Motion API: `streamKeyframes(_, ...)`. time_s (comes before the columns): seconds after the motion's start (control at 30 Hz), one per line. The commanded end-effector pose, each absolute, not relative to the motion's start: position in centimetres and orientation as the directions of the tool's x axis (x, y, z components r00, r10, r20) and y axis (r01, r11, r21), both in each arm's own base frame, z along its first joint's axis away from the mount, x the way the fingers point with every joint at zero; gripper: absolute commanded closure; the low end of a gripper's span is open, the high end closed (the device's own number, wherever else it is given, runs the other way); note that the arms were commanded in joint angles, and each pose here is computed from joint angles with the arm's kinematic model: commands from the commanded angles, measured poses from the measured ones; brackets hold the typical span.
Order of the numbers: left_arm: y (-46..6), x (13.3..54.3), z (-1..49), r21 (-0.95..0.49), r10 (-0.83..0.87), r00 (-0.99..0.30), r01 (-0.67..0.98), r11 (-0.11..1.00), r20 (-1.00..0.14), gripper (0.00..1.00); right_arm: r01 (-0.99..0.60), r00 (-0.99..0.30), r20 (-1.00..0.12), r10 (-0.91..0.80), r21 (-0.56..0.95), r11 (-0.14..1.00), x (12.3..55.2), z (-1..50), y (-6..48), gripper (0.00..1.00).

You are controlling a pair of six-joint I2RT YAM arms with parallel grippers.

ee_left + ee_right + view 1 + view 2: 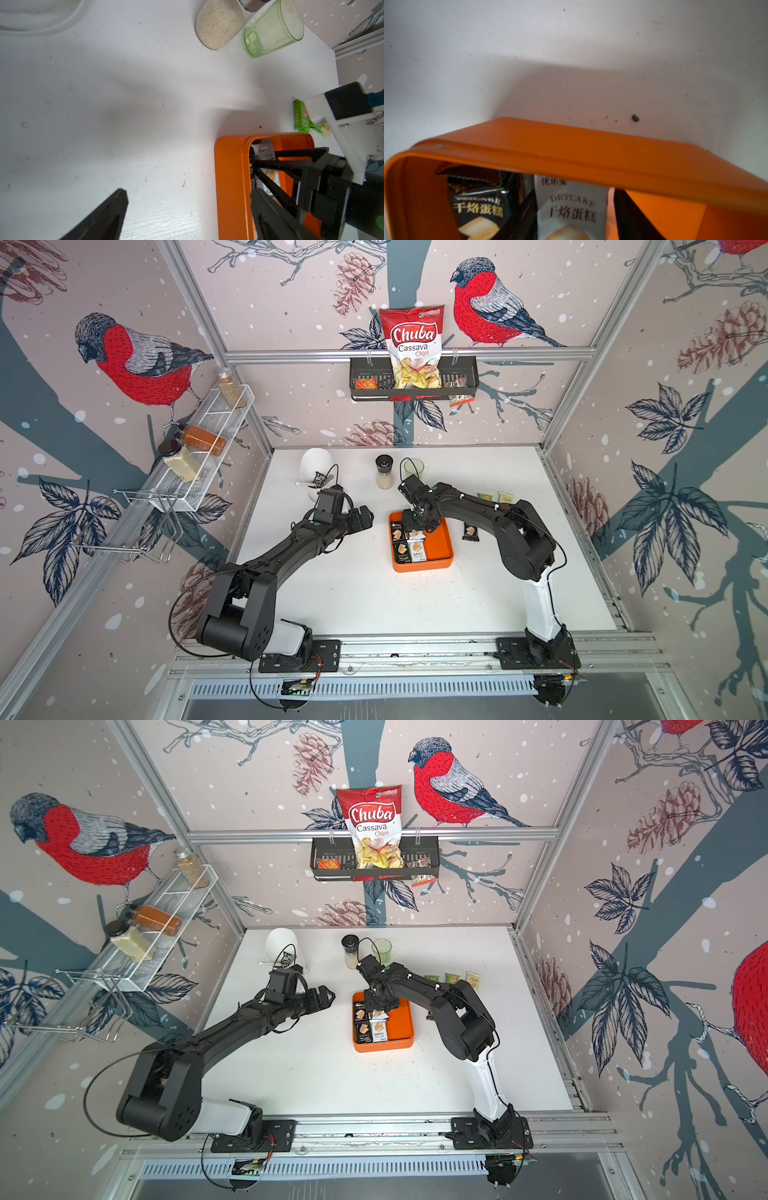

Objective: Take the cookies out of the storage box
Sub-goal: Pick up the cookie from the storage box.

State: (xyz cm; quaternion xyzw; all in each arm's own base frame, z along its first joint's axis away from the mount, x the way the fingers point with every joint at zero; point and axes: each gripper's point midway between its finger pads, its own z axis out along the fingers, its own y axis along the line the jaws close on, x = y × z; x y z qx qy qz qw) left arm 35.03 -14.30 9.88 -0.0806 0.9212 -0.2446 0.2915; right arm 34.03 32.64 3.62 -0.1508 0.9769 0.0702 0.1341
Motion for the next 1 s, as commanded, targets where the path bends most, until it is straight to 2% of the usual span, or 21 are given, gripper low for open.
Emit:
streamKeyframes(0.0,-14.2,35.3,10.2,-0.496,-0.295,-0.806,-0.001,0.868,-0.513,0.04,-0.316,-0.917,-0.278,-0.286,0.066,0.947,34.0,3.7,32.2,0.39)
streamKeyframes(0.4,-14.2,35.2,10.2,-0.498,-0.298,-0.806,-0.005,0.867,-0.511,0.04,-0.313,-0.913,-0.297,-0.281,0.066,0.947,34.1,4.5,32.3,0.5)
streamKeyframes(0.97,-15.3,36.3,10.2,-0.518,-0.287,-0.821,0.013,0.855,-0.494,0.04,-0.279,-0.911,-0.369,-0.184,0.225,0.934,33.8,10.0,31.0,0.53)
